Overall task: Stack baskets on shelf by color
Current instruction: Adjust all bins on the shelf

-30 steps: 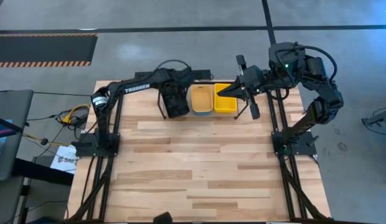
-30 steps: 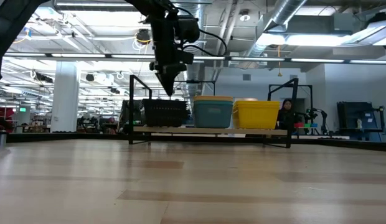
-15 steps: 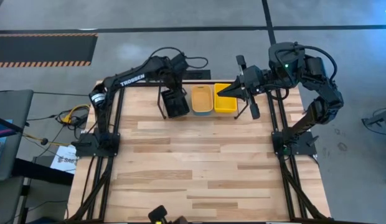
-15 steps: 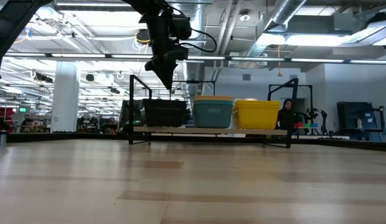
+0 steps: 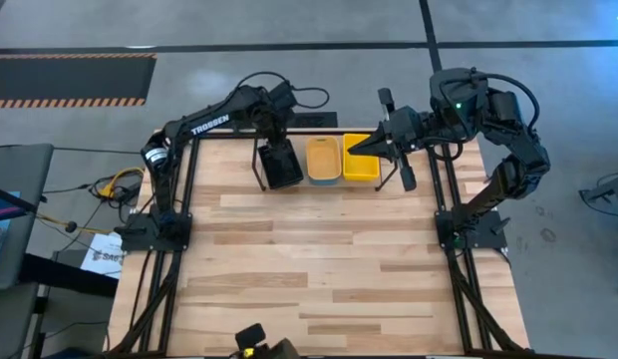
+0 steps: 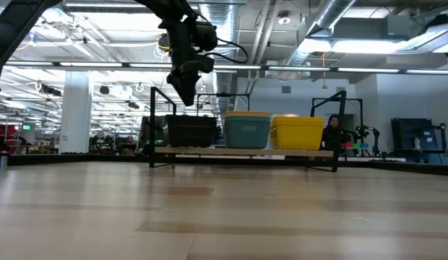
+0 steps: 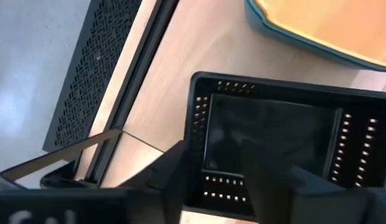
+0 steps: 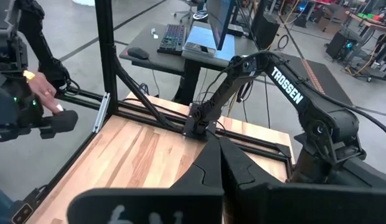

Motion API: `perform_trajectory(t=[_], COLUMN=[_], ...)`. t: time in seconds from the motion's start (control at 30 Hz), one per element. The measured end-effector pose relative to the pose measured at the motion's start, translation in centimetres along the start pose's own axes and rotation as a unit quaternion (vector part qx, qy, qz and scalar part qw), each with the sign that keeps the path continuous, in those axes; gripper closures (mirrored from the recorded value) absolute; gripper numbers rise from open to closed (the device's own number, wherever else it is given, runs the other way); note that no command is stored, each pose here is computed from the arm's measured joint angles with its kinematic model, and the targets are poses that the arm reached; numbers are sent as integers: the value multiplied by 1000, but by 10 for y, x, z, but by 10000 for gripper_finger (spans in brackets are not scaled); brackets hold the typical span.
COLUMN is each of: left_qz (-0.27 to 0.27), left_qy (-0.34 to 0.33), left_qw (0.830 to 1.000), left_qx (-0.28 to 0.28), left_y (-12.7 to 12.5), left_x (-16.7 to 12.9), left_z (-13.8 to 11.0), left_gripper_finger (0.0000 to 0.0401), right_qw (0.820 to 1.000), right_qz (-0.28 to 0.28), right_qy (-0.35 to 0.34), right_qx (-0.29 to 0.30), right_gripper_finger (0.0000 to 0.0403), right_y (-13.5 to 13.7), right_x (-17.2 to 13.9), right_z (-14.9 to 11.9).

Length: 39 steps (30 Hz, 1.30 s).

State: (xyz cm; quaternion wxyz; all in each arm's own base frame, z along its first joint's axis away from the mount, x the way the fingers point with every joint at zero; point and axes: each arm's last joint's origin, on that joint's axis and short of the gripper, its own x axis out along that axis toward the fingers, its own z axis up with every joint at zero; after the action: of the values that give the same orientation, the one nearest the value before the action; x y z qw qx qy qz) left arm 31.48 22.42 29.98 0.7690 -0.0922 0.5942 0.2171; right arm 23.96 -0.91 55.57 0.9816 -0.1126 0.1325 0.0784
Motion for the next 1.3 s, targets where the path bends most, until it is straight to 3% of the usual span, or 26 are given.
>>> perform_trajectory(t=[0.23,0.37,0.57,0.83,1.03,1.17,1.3], left_qz=[58,74,57,57,67,68,66], left_qy=[19,20,-12,55,71,68,70], left_qw=[997,996,997,995,992,992,991], left_qx=[39,50,53,69,75,76,95], left_y=[-5,-7,-8,-11,-13,-13,-13], left_x=[16,21,26,66,79,80,80], left_z=[-3,-4,4,5,7,7,7], left_gripper_finger=[216,214,214,214,214,245,330], right_qw=[1000,1000,1000,1000,1000,1000,1000], right_qz=[0,0,-1,0,0,-1,-1], right_qy=[0,0,-3,-4,-4,-4,-4], right_qx=[-3,-4,-3,3,5,3,1], right_gripper_finger=[401,401,401,401,401,401,401], right_y=[0,0,0,0,0,0,0], right_x=[0,0,0,0,0,0,0], right_z=[0,0,1,1,1,1,1])
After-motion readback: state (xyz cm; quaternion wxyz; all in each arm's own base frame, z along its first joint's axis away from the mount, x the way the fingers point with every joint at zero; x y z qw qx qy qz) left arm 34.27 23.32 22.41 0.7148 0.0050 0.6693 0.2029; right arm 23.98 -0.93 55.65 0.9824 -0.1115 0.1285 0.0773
